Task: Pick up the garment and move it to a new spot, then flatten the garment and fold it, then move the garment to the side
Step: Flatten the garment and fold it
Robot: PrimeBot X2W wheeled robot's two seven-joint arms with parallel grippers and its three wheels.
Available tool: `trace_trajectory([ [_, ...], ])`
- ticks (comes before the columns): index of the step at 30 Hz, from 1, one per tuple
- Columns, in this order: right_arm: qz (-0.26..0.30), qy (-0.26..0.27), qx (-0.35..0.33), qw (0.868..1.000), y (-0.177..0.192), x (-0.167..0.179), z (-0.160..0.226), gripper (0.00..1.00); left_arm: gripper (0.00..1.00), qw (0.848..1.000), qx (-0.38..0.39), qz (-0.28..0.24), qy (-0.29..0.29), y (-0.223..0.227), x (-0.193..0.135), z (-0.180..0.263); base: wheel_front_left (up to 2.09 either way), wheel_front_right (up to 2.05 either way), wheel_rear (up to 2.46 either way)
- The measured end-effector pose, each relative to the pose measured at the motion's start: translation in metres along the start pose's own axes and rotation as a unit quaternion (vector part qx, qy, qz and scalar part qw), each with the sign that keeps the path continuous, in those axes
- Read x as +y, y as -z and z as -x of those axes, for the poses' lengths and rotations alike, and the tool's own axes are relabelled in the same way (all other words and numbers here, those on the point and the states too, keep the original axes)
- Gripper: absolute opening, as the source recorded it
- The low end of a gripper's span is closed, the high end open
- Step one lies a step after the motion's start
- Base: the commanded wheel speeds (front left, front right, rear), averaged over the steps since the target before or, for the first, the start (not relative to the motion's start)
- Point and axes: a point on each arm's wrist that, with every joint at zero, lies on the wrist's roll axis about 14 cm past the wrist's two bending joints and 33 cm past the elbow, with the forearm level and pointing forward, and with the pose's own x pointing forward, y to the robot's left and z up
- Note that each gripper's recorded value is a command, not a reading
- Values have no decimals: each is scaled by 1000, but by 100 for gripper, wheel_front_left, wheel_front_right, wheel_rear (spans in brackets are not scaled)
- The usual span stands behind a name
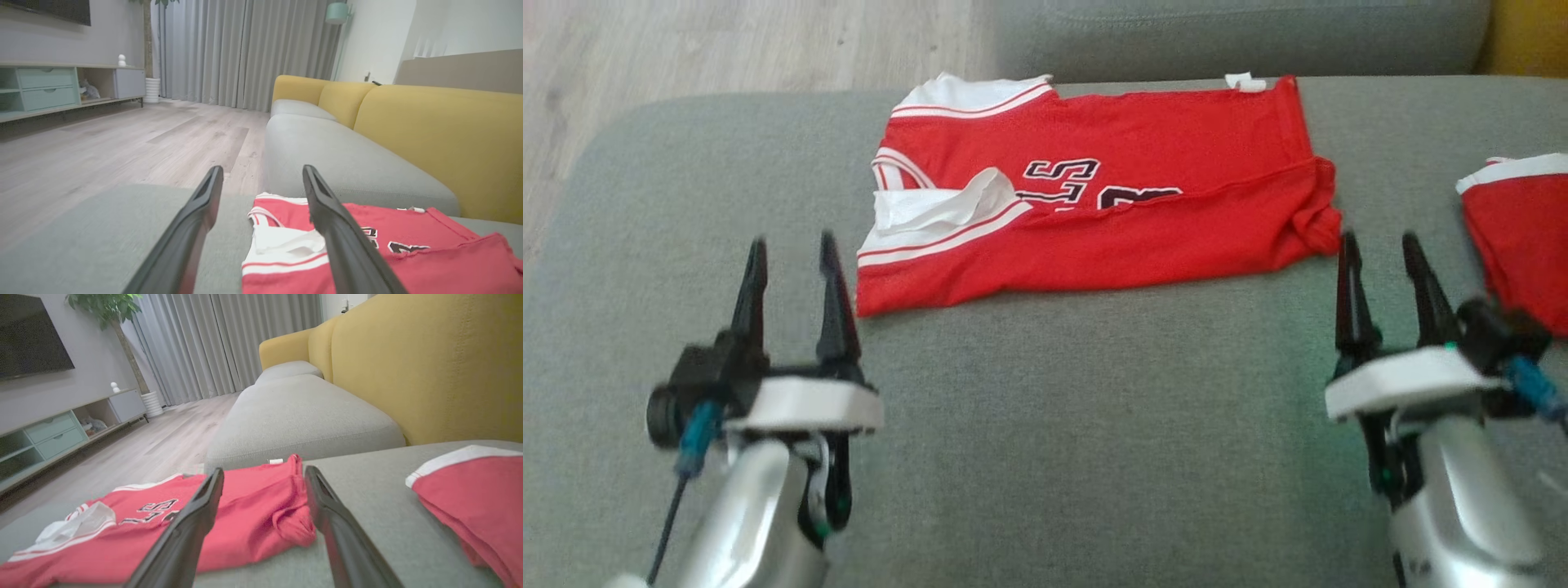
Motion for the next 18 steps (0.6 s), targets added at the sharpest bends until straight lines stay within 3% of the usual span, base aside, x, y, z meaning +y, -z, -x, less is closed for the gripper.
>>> trace_trajectory([
  [5,-7,7,17,1000,15,-4,25,100,100,999,26,16,-11,22,1,16,0,0,0],
  [12,-12,7,12,1000,14,-4,30,100,100,999,36,8,-2,32,1,9,0,0,0],
  [18,-11,11,14,1000,16,-8,28,100,100,994,113,-12,-4,80,4,1,0,0,0],
])
